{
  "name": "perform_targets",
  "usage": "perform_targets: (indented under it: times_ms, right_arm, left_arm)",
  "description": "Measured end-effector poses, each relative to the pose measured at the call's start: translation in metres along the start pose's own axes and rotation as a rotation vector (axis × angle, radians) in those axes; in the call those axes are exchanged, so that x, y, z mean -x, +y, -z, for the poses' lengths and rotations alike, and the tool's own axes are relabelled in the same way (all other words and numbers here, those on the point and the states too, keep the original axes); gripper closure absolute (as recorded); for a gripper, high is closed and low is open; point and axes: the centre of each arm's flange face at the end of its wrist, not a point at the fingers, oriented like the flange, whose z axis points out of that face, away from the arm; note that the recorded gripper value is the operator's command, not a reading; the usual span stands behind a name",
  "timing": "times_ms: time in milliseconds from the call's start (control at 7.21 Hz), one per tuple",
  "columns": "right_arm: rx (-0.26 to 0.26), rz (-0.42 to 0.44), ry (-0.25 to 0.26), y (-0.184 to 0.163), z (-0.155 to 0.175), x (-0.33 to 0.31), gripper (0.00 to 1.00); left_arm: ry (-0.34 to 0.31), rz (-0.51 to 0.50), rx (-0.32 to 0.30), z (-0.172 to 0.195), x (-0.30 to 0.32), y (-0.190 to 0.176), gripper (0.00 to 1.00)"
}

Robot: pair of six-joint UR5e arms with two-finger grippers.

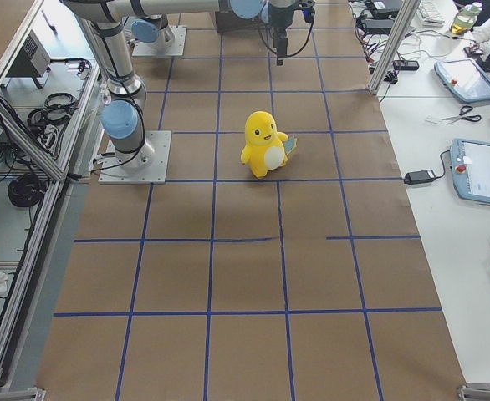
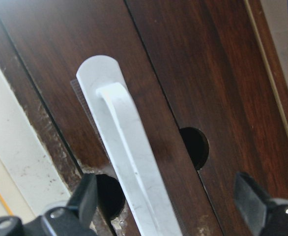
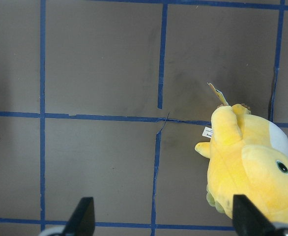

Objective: Pull drawer sideways
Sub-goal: 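Close the left gripper around the white drawer handle, then pull the handle with the left gripper, sliding the drawer out of the cabinet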

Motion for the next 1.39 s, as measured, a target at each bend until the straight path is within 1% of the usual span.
perform_targets:
  times_ms: [416,555,971,1387]
  right_arm:
    - [0.0,0.0,0.0,0.0,0.0,0.0,0.0]
    - [0.0,0.0,0.0,0.0,0.0,0.0,0.0]
    - [0.0,0.0,0.0,0.0,0.0,0.0,0.0]
    - [0.0,0.0,0.0,0.0,0.0,0.0,0.0]
  left_arm:
    - [-0.003,-0.022,0.004,-0.001,-0.001,0.002,0.89]
    - [-0.003,-0.026,0.004,-0.001,-0.001,0.003,1.0]
    - [-0.026,-0.033,-0.004,0.001,0.007,0.005,1.0]
    - [-0.034,-0.033,-0.01,0.004,0.009,0.005,1.0]
